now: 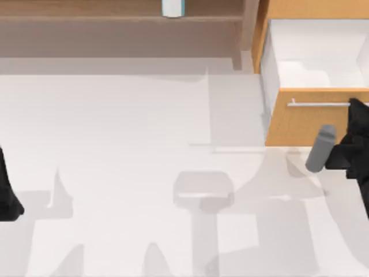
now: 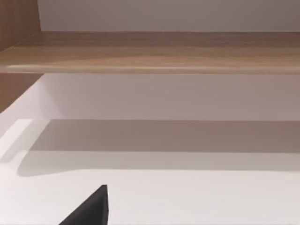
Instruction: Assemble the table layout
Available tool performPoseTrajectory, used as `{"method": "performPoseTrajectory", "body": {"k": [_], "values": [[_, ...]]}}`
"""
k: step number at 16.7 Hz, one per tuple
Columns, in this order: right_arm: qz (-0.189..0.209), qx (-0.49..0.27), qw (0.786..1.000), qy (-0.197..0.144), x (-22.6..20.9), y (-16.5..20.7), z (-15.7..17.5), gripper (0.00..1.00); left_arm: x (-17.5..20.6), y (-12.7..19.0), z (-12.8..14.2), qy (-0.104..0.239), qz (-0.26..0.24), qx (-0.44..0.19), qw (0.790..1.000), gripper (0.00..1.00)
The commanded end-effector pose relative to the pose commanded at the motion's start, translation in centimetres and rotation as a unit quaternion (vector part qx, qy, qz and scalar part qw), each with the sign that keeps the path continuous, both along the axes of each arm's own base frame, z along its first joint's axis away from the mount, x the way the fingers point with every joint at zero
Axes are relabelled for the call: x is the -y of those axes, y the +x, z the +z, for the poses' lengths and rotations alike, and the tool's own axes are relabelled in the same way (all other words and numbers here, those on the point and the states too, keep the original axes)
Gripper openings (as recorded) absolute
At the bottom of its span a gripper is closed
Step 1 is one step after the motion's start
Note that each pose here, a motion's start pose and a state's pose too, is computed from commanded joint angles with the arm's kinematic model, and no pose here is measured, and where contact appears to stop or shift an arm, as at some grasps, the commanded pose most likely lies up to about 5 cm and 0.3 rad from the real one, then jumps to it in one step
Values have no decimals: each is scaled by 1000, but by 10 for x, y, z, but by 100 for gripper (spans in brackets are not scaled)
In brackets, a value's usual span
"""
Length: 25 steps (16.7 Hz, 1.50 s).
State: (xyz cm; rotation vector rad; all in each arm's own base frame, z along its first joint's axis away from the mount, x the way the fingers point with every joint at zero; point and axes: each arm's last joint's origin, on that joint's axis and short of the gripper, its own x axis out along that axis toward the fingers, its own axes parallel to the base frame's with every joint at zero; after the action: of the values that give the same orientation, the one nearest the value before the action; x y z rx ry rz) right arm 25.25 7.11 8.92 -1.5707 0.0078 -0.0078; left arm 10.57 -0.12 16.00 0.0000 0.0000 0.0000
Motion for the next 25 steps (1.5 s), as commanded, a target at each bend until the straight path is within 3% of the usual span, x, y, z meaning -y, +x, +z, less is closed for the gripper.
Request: {"method": "performPoseTrajectory", "body": {"k": [4, 12, 19, 25], "values": [[1, -1, 1000, 1, -1, 3, 0, 0, 0, 0, 0, 0, 0, 0, 1000, 100], [0, -3, 1000, 1, 0, 57, -1, 0, 0, 0, 0, 0, 0, 0, 1000, 100], [2, -1, 1000, 2, -1, 65, 0, 0, 0, 0, 0, 0, 0, 0, 1000, 100], [2, -2, 1000, 1, -1, 102, -1, 0, 0, 0, 0, 0, 0, 0, 1000, 100]]}}
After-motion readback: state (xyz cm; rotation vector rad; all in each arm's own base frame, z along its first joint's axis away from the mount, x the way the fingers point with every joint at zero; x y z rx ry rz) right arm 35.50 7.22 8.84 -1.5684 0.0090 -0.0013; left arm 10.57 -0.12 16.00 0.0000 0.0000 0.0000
